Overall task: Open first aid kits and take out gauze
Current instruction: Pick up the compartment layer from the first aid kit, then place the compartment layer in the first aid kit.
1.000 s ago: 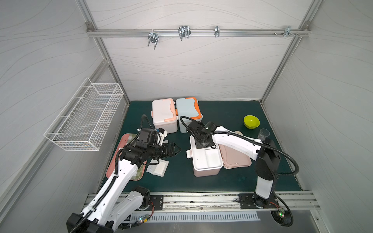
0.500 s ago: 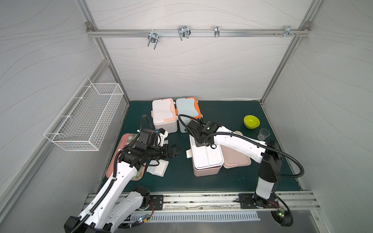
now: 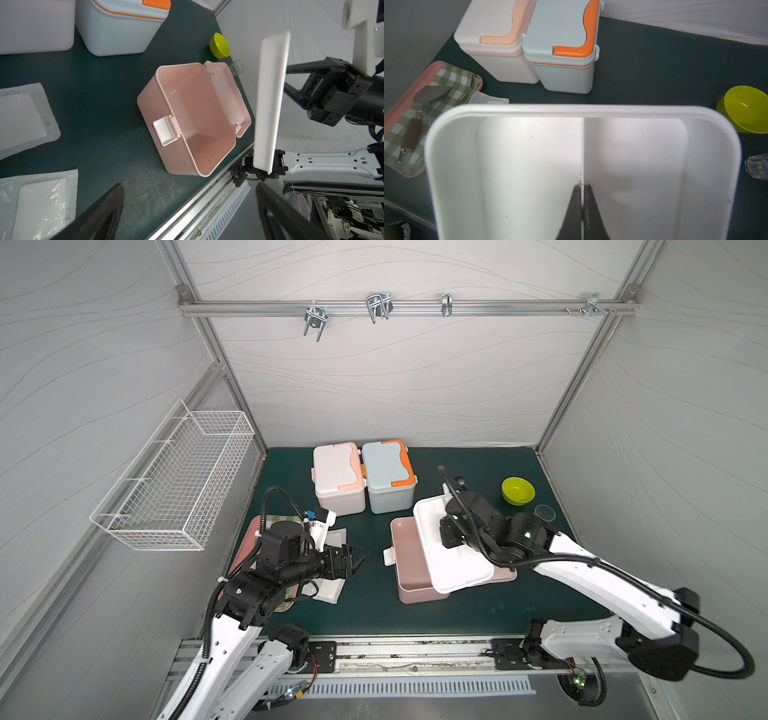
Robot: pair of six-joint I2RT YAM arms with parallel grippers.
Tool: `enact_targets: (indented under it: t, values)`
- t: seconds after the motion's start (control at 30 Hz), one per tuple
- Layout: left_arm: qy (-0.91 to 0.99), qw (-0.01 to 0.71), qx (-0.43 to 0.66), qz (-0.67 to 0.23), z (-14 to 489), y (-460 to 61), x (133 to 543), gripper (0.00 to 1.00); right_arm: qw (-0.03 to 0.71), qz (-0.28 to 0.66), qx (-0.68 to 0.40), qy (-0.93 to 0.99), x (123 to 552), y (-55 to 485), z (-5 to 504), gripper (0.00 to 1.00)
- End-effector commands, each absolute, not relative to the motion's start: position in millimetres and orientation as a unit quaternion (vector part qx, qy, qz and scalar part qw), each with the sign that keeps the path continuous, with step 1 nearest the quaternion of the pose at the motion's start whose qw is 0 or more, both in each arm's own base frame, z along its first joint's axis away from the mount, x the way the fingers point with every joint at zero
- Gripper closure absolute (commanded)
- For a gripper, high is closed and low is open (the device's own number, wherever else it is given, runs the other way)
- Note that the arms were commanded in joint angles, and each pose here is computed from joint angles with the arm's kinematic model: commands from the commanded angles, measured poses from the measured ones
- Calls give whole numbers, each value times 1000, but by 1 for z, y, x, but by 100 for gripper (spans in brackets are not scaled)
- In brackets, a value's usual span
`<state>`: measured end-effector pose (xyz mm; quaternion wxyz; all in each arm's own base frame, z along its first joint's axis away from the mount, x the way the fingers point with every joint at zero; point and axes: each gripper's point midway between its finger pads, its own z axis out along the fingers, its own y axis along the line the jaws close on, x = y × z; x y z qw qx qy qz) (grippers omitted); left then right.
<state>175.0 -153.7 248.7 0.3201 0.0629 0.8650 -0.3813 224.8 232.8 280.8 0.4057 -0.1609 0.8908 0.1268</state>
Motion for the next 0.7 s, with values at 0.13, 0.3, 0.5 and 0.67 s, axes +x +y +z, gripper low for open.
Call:
enact_targets:
  t: [0.13,0.3,0.5,0.67]
  values:
    - [839,388,81,-373,269,-146,174,1,529,176,-142,818,206,168,331,100]
    - [836,407,75,-361,272,-140,174,1,589,193,-103,778,186,122,346,100]
    - [838,412,68,-351,271,-137,178,1,622,203,-82,751,172,93,350,100]
    - [840,412,65,-348,270,-136,180,1,618,198,-90,756,172,96,349,100]
